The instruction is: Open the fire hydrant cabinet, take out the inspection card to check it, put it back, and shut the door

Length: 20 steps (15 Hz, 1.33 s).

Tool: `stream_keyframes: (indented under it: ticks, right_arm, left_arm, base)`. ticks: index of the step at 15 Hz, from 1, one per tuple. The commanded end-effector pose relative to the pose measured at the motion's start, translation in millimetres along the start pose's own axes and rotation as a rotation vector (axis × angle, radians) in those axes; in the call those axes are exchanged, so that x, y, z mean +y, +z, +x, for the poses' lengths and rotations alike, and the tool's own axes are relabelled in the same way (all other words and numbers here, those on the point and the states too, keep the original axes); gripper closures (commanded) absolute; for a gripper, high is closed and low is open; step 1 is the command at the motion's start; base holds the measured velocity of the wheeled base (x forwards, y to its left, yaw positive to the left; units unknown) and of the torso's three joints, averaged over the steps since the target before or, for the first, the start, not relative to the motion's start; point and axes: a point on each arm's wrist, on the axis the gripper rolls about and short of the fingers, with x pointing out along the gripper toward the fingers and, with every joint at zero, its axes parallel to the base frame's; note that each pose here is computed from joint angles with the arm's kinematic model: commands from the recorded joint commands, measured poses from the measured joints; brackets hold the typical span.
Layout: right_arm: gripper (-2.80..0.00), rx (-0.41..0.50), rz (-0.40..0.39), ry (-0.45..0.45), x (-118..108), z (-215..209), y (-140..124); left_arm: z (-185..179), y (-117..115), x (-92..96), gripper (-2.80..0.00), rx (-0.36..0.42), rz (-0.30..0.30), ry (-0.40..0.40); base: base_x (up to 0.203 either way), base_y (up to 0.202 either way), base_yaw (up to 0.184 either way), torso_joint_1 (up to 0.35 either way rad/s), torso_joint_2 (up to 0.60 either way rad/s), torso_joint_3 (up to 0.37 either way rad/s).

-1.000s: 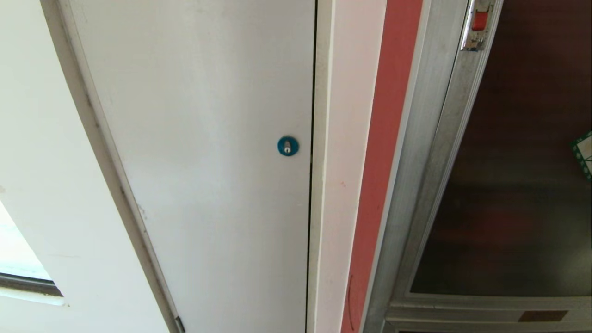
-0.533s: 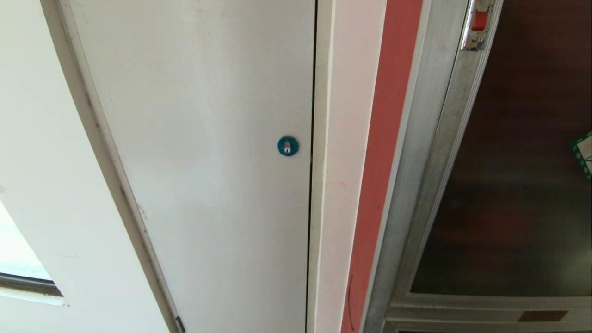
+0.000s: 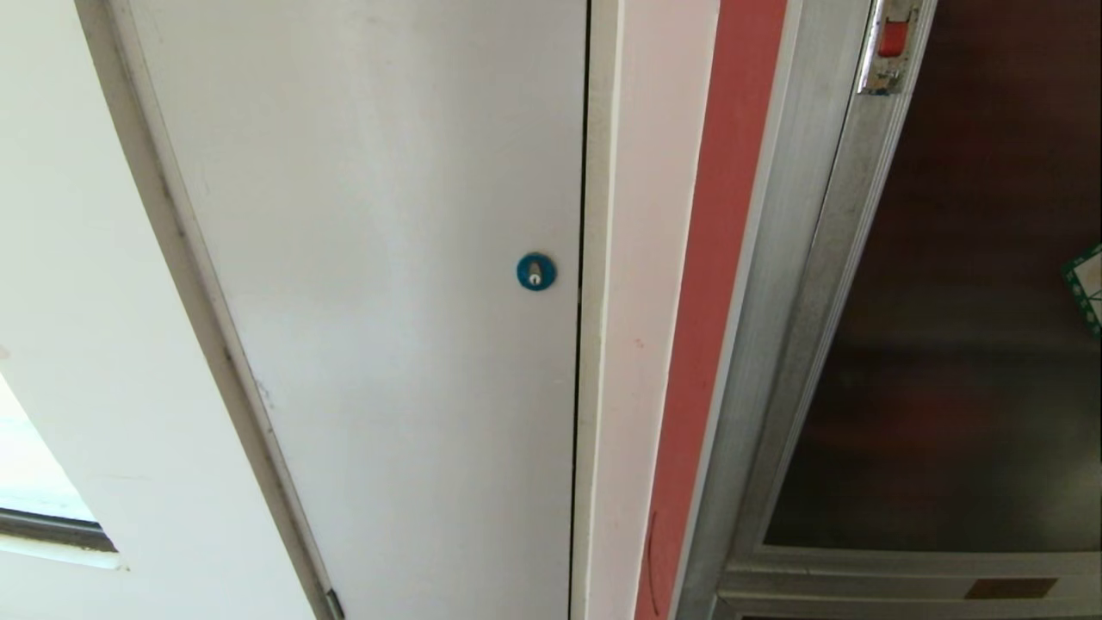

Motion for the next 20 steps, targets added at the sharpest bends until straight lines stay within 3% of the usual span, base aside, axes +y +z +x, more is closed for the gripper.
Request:
stream_keyframes:
  ticks: [1,20]
  right_arm:
    - [0.00,-0.001,0.000,0.000,0.0,-0.1,0.0]
    - [0.00,-0.002,0.028,-0.003,-0.1,0.1,0.3]
  left_arm:
    - [1.6,-7.7,-0.1,0.00,0.027,-0.001,-0.001]
    - [1.7,-7.7,-0.1,0.00,0.028,-0.002,-0.001]
  base:
    - [0.000,0.000,0.000,0.000,0.00,0.000]
    - [0.000,0.000,0.000,0.000,0.00,0.000]
